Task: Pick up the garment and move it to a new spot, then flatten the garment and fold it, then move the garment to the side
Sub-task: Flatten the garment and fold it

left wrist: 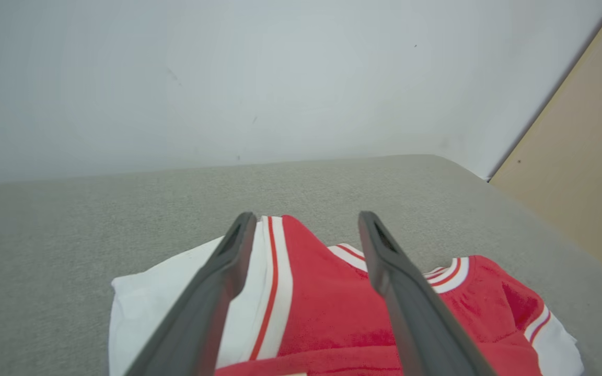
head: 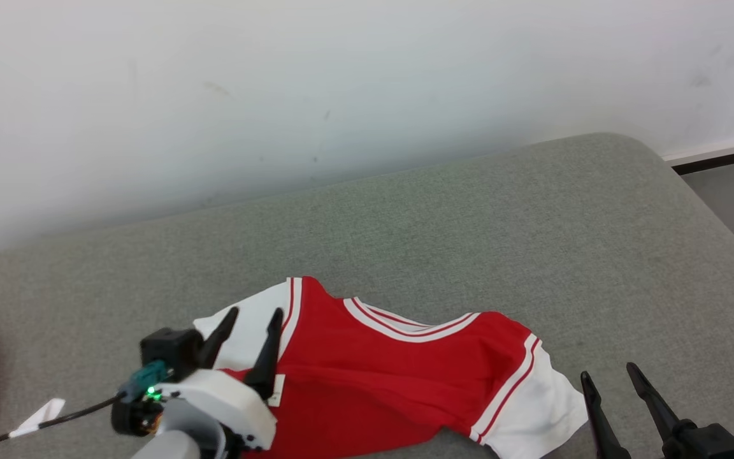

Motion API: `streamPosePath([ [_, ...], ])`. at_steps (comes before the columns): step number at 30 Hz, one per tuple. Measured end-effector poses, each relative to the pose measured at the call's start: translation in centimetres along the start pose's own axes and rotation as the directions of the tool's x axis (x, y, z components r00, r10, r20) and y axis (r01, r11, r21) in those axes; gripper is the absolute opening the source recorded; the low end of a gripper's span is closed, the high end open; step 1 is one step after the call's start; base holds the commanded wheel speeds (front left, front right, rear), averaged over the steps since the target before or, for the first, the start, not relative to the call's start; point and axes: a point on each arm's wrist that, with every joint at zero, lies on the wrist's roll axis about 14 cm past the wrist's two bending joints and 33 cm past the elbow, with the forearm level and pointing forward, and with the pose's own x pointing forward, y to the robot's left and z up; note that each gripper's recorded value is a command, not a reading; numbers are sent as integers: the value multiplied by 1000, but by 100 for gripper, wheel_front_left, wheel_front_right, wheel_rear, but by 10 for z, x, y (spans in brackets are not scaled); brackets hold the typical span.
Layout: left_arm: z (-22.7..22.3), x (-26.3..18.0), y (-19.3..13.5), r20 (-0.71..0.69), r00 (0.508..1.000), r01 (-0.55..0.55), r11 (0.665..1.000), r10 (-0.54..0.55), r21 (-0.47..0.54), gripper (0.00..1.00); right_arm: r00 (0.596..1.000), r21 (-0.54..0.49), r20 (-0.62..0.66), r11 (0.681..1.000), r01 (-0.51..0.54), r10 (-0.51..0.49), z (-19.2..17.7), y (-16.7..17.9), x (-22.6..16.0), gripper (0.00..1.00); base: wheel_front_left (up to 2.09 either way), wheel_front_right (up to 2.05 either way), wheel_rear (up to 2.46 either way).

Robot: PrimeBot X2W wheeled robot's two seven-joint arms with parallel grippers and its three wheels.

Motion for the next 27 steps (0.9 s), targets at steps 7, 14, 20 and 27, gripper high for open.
streamPosePath([
  [7,-13,-39,62,-46,983,-178,984,179,11,100,1000,-3,-6,1000,-19,19,-2,5,0,100,0,0,0],
  [14,-31,-58,77,-146,966,-220,975,212,-39,100,999,-4,-7,999,-38,38,-3,10,1,100,0,0,0],
  [20,-47,-56,65,-238,959,-181,979,154,-96,100,999,-6,-19,999,-42,42,-6,11,1,100,0,0,0],
  [27,-71,-48,57,-351,933,-141,981,87,-132,100,999,-11,-32,1000,-19,19,-9,3,1,100,0,0,0],
])
